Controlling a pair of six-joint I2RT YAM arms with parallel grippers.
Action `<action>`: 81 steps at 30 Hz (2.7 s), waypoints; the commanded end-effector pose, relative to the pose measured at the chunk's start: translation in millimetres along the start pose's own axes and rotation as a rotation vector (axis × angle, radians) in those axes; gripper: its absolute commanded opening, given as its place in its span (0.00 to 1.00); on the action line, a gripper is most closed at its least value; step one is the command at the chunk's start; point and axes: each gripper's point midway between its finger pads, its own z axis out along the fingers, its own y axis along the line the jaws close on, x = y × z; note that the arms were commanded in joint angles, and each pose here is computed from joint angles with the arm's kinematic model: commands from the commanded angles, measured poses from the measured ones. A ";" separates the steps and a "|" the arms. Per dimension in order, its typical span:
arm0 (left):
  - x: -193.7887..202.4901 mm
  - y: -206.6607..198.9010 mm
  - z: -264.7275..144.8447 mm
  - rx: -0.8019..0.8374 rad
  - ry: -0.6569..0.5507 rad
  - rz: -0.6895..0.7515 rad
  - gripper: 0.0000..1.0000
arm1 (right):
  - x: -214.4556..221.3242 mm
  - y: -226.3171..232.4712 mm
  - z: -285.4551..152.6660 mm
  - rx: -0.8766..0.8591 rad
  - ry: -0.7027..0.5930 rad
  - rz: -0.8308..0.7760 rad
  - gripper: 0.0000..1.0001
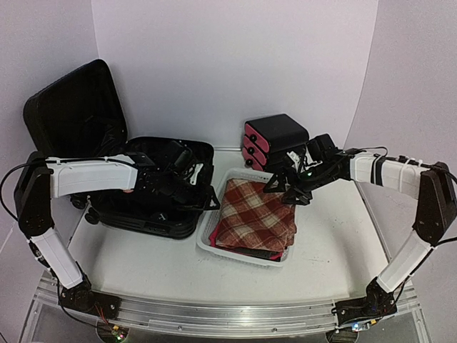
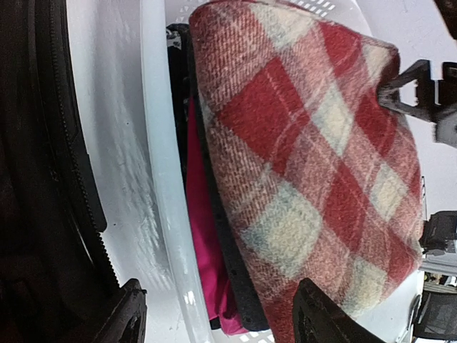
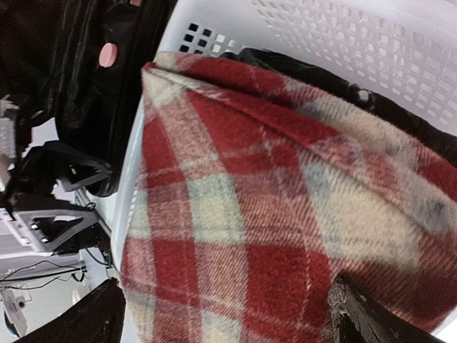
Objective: Open, take out, and arrange the luggage
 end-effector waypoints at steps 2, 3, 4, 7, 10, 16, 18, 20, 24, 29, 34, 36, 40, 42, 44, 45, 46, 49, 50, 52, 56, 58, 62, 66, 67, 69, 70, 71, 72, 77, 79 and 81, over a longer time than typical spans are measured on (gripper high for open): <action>1.7 11.7 7.8 -0.067 0.007 0.043 0.70 | -10.5 71.4 -72.7 -0.101 -0.108 -0.131 0.98; 2.3 15.1 8.7 -0.081 0.007 0.043 0.70 | -7.3 75.3 -84.0 -0.086 -0.118 -0.151 0.98; 3.3 17.5 9.6 -0.090 0.008 0.042 0.70 | -2.4 78.3 -93.5 -0.073 -0.125 -0.172 0.98; 9.1 14.7 13.7 -0.066 0.037 0.040 0.59 | 14.7 70.8 -110.3 -0.010 -0.132 -0.196 0.98; 12.0 3.2 22.9 -0.040 0.061 0.057 0.51 | 32.5 55.8 -119.2 0.056 -0.138 -0.190 0.98; 14.7 -11.9 47.7 -0.004 0.111 0.076 0.34 | 58.5 46.1 -142.4 0.113 -0.177 -0.196 0.98; 14.6 -25.5 58.9 0.011 0.120 0.100 0.32 | 63.8 43.7 -152.0 0.143 -0.195 -0.209 0.98; 15.0 -45.7 73.7 0.038 0.133 0.127 0.29 | 68.6 38.8 -162.4 0.185 -0.219 -0.220 0.98; 21.5 -98.7 113.7 0.122 0.170 0.174 0.22 | 76.2 24.9 -179.0 0.283 -0.249 -0.220 0.98; 27.5 -159.1 165.7 0.222 0.199 0.108 0.16 | 84.4 23.7 -199.0 0.330 -0.285 -0.238 0.98; 20.2 -192.2 189.7 0.253 0.092 -0.089 0.13 | 91.1 23.3 -213.0 0.356 -0.310 -0.245 0.98; 15.3 -199.5 191.1 0.267 0.040 -0.164 0.12 | 93.7 22.1 -214.3 0.360 -0.311 -0.245 0.98; -6.4 -194.7 187.7 0.223 -0.063 -0.254 0.11 | 98.0 18.4 -213.9 0.367 -0.305 -0.236 0.98; -12.0 -189.9 188.0 0.200 -0.096 -0.324 0.11 | 99.6 16.9 -212.6 0.367 -0.301 -0.234 0.98; -16.5 -187.4 189.9 0.193 -0.125 -0.397 0.08 | 99.9 15.5 -211.5 0.370 -0.297 -0.232 0.98; -18.5 -190.4 190.7 0.199 -0.134 -0.428 0.07 | 100.0 15.0 -211.1 0.371 -0.295 -0.231 0.98; -16.8 -191.6 194.8 0.203 -0.130 -0.465 0.05 | 99.7 15.1 -210.7 0.370 -0.294 -0.231 0.98; -25.3 -206.9 198.6 0.235 -0.169 -0.524 0.04 | 99.8 14.7 -210.2 0.372 -0.291 -0.230 0.98; -27.0 -216.1 199.1 0.257 -0.173 -0.530 0.06 | 100.0 14.7 -210.3 0.372 -0.292 -0.230 0.98; -29.3 -237.1 200.4 0.312 -0.171 -0.514 0.11 | 99.9 14.3 -210.6 0.374 -0.294 -0.230 0.98; -25.6 -260.3 202.2 0.363 -0.169 -0.458 0.18 | 100.9 11.4 -209.6 0.381 -0.292 -0.224 0.98; -19.4 -266.8 202.1 0.381 -0.140 -0.432 0.22 | 101.0 10.7 -208.4 0.382 -0.288 -0.223 0.98; -19.4 -275.9 189.8 0.386 -0.164 -0.350 0.45 | 100.4 9.6 -205.8 0.382 -0.279 -0.218 0.98; -16.2 -301.4 160.2 0.453 -0.145 -0.183 0.60 | 97.6 9.8 -203.5 0.383 -0.273 -0.215 0.98; -13.8 -307.3 148.3 0.470 -0.136 -0.123 0.63 | 97.0 9.3 -203.8 0.386 -0.275 -0.212 0.98; -6.0 -304.5 128.2 0.470 -0.118 -0.002 0.67 | 95.7 7.5 -205.3 0.399 -0.285 -0.205 0.98; -10.1 -306.4 99.0 0.475 -0.144 0.058 0.69 | 94.2 5.2 -206.8 0.414 -0.295 -0.195 0.98; -10.2 -299.6 82.5 0.453 -0.170 0.123 0.72 | 92.8 2.7 -207.1 0.428 -0.300 -0.189 0.98; -12.5 -291.4 61.2 0.427 -0.208 0.182 0.74 | 91.2 -0.1 -207.1 0.443 -0.302 -0.183 0.98; -19.9 -224.8 -36.3 0.285 -0.349 0.364 0.84 | 84.6 0.8 -197.7 0.438 -0.267 -0.224 0.98; -20.7 -185.1 -70.6 0.212 -0.400 0.347 0.85 | 78.6 2.8 -190.2 0.425 -0.250 -0.253 0.98; -17.7 -146.0 -102.8 0.166 -0.440 0.293 0.87 | 69.4 7.0 -178.6 0.399 -0.221 -0.279 0.98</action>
